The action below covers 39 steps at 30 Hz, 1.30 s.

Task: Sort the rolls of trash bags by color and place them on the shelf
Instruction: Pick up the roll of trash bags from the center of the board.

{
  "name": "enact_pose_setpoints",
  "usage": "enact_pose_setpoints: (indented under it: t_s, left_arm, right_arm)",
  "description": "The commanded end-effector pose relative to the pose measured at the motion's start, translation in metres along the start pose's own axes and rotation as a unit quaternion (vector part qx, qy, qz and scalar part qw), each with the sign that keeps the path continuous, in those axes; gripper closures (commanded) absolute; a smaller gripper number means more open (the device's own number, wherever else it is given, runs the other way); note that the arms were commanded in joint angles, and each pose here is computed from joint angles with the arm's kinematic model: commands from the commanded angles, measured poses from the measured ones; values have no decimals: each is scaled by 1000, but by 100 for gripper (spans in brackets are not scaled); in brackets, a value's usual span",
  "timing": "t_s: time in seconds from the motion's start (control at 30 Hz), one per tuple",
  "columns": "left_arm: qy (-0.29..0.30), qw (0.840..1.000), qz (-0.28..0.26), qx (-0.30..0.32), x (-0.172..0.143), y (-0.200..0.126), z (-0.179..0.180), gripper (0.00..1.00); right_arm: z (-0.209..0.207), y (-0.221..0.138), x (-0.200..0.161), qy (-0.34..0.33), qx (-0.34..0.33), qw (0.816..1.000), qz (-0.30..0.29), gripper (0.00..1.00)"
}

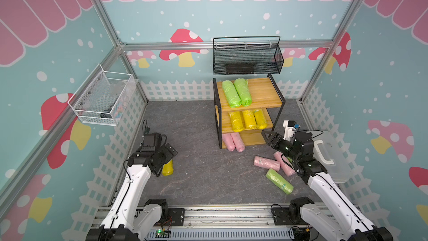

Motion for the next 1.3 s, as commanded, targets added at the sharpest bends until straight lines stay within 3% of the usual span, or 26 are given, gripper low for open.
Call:
enact_pose_setpoints:
  t_s: [0.0,0.07,0.27,0.53,0.77,1.27]
  left_arm:
    - [81,996,22,-9,22,4,-13,2]
    - [92,995,39,-7,33,11,-14,3]
    - [161,985,24,60,50,25,-3,3]
    - [169,982,54,67,52,40,-4,4]
    - [194,973,94,77,51,63,-7,12]
    - [282,947,55,145,48,81,-12,13]
  right_arm:
    - [-5,-8,-22,-23,-4,999,33,30]
    - [-7,-10,-27,-24,-8,999,35,29]
    - [-12,-10,-40,-21,-11,998,51,27]
    - [-16,-7,-45,-29,-18,997,64,27]
    - [-22,-7,-53,-25,-30,996,76,27]
    - [-32,-6,-66,-19,-47,994,93,27]
Point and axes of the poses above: each gripper's point midway between its finger pads, its own y axis out along the fingers, its own z axis along the line the jaws close on, x = y × z, the point moved 5 cm from there along -y, back along the fingers, and after that the axes turned 15 degrees about -y, right-handed, at the moved point
